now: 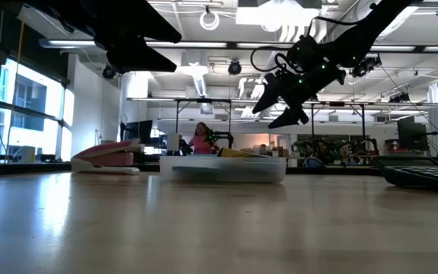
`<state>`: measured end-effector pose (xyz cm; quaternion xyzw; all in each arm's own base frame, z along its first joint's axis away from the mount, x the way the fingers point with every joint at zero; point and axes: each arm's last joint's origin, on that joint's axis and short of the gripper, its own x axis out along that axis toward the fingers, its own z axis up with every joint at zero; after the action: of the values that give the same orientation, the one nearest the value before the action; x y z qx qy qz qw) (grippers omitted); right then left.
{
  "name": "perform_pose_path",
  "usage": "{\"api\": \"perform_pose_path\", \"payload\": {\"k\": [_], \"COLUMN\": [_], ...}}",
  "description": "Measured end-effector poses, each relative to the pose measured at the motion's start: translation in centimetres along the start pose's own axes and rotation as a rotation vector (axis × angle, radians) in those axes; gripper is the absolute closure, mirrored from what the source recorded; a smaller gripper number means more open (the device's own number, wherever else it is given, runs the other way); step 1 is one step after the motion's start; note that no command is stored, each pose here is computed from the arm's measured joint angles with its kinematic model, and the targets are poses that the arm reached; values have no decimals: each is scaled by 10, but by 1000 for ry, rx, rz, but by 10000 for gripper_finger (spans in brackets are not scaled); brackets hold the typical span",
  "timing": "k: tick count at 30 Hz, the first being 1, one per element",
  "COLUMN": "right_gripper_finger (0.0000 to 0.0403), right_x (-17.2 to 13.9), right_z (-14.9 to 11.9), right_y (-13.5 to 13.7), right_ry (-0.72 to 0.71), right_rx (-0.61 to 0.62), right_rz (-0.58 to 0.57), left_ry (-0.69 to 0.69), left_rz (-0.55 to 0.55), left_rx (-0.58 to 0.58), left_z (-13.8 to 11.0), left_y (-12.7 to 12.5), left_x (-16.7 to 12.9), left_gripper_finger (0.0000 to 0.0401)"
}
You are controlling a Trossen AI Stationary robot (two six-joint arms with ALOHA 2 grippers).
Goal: Pack school essentials
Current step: Close the blue supply box
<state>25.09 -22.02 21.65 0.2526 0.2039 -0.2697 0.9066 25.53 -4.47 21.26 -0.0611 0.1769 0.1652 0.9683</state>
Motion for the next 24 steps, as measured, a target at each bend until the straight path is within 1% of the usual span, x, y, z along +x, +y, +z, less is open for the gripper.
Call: {"api": "perform_pose_path", "payload": {"k": [4,9,13,17,21,24], "right_gripper_finger": [9,9,9,9,9,9], "right_x": [2,4,13,25,35,41], "right_z": [-2,-5,-13,-23,-32,-37], "right_y": [-4,-13,-23,-31,-36,-39], "right_ry": [14,35,76,121,152,164], "right_rx": [9,26,48,79,96,115], "right_rz": [-10,-37,-66,-79,-83,-65], "left_ry": [-19,-60,-75,-90,-78,-34], "left_rz": [24,9,13,81,102,69], "left_rx": [-7,-30,-2,-35,-27,-53], "left_z": [1,6,7,8,7,2], "left_y": [0,-1,-1,1,4,7], "left_x": [0,0,0,0,1,6], "left_gripper_finger": [1,1,1,1,1,1]}}
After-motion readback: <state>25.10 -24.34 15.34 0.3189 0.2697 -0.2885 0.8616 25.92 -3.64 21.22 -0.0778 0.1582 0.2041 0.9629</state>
